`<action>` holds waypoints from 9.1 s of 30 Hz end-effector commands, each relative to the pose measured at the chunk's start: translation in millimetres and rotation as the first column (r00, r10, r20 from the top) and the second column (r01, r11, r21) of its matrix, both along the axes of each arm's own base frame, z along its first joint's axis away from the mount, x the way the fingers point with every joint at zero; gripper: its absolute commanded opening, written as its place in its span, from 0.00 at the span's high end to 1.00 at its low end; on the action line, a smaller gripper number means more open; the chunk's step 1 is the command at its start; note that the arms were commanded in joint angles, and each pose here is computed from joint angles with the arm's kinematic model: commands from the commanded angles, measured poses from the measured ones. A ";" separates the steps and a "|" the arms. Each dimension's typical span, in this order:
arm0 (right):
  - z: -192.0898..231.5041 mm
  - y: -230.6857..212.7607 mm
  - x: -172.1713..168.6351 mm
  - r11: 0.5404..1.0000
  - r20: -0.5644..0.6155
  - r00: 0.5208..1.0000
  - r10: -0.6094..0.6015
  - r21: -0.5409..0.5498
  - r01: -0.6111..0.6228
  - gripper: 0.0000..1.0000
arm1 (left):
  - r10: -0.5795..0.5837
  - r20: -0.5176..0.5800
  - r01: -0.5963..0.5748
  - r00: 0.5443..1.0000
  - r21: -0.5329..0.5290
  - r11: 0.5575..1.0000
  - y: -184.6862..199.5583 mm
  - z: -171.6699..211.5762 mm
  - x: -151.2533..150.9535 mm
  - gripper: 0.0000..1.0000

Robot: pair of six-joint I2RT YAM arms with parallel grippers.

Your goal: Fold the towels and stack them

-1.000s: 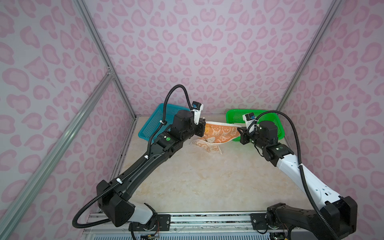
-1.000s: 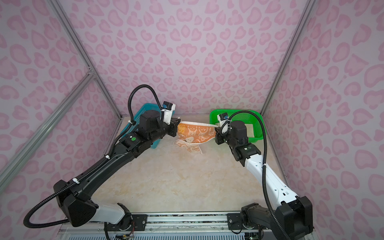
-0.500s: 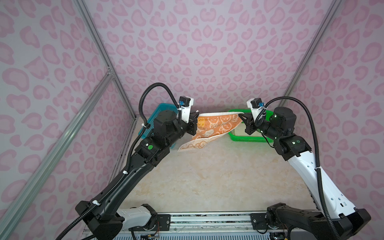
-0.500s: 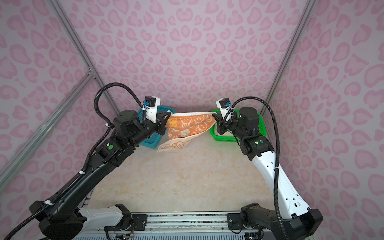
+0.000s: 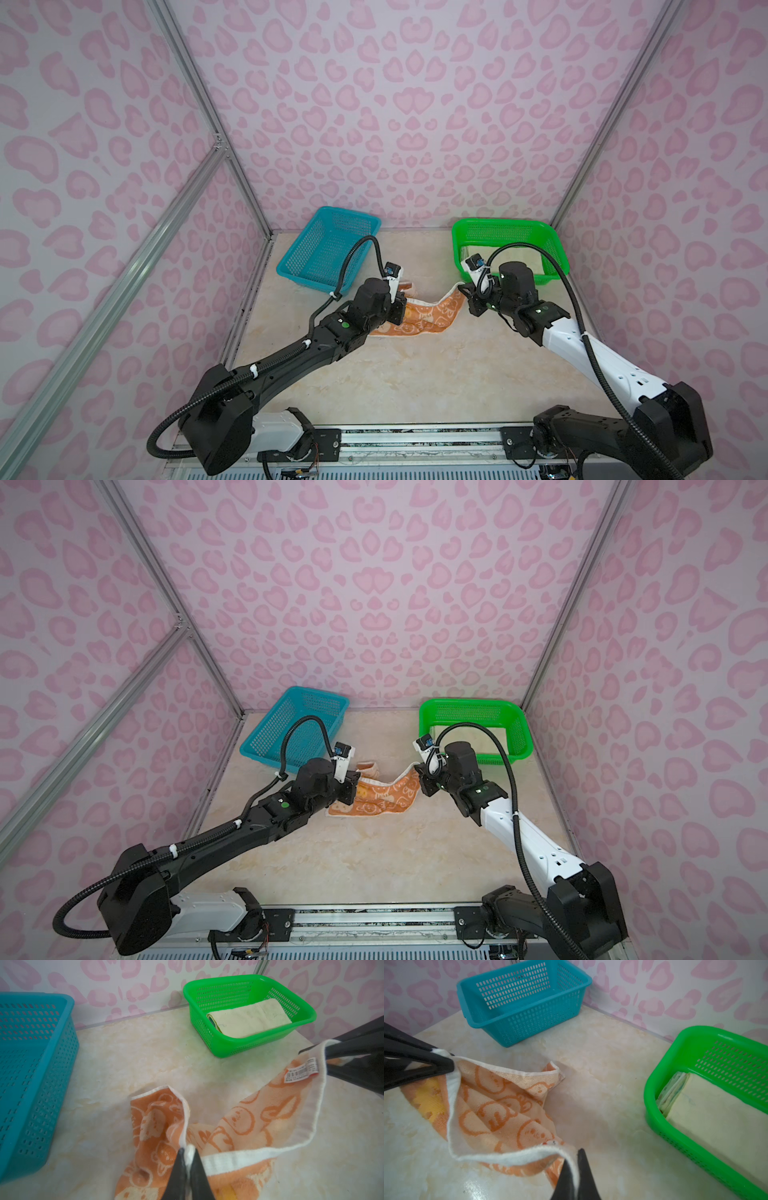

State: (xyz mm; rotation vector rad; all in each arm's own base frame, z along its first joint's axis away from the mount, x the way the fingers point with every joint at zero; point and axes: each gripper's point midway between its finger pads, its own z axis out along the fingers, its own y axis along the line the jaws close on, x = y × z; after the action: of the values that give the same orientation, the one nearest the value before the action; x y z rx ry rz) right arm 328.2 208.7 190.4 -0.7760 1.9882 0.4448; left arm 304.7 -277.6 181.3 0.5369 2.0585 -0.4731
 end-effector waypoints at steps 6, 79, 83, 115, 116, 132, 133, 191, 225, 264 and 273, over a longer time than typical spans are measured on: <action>-26.5 -3.3 17.6 0.996 0.127 0.990 -0.054 -0.063 0.062 1.00 | 0.032 -0.009 -0.031 0.999 0.068 0.997 -8.1 -53.3 -22.5 0.61; 14.4 -15.2 44.6 0.996 0.173 0.982 -0.082 0.053 0.073 1.00 | -0.309 -0.158 0.328 0.938 0.108 0.939 -102.7 -70.9 -4.9 0.55; 14.0 -13.9 44.1 0.996 0.170 0.983 -0.076 0.056 0.067 1.00 | -0.323 -0.181 0.344 0.929 0.102 0.933 -108.8 -79.0 -0.7 0.54; 37.6 -26.6 57.3 0.986 0.205 0.965 -0.161 0.084 0.147 1.00 | -0.209 -0.258 0.251 0.943 0.144 0.957 -100.6 -84.5 -2.8 0.97; 41.8 -29.8 58.3 0.983 0.211 0.962 -0.175 0.090 0.159 1.00 | -0.170 -0.236 0.214 0.957 0.173 0.961 -93.6 -71.1 3.1 0.97; 191.1 -30.2 9.4 0.984 0.413 0.907 -0.087 0.180 0.012 1.00 | 0.057 0.136 -0.091 0.989 0.258 0.962 15.8 194.3 -2.6 0.97; 200.5 -30.4 0.6 0.983 0.425 0.902 -0.076 0.182 -0.003 1.00 | 0.028 0.138 -0.060 0.990 0.235 0.970 18.4 203.4 -12.2 0.97; -16.7 -11.8 68.4 0.997 0.049 0.997 -0.067 -0.040 0.069 1.00 | 0.288 -0.074 -0.244 0.955 0.362 0.900 55.7 -10.8 117.9 0.98; -136.8 -2.6 -138.5 0.997 -0.442 0.895 -0.062 0.020 0.080 0.83 | 0.264 -0.305 -0.083 0.915 0.499 0.863 57.4 -118.3 -46.3 0.95; -94.6 -58.0 -60.7 0.906 -0.334 0.853 -0.400 -0.007 0.422 0.28 | 0.265 -0.278 -0.173 0.923 0.315 0.933 48.4 -67.0 86.2 0.03; -115.4 -67.1 -15.2 0.877 -0.361 0.809 -0.465 -0.065 0.475 0.29 | 0.261 -0.336 -0.163 0.905 0.293 0.942 35.2 -86.5 135.4 0.05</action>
State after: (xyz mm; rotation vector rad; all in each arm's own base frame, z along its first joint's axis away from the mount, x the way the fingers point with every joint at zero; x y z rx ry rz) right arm 299.5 140.7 73.8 -0.1557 2.4460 0.3263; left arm 430.7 -231.8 91.4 0.3587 2.5449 -0.1366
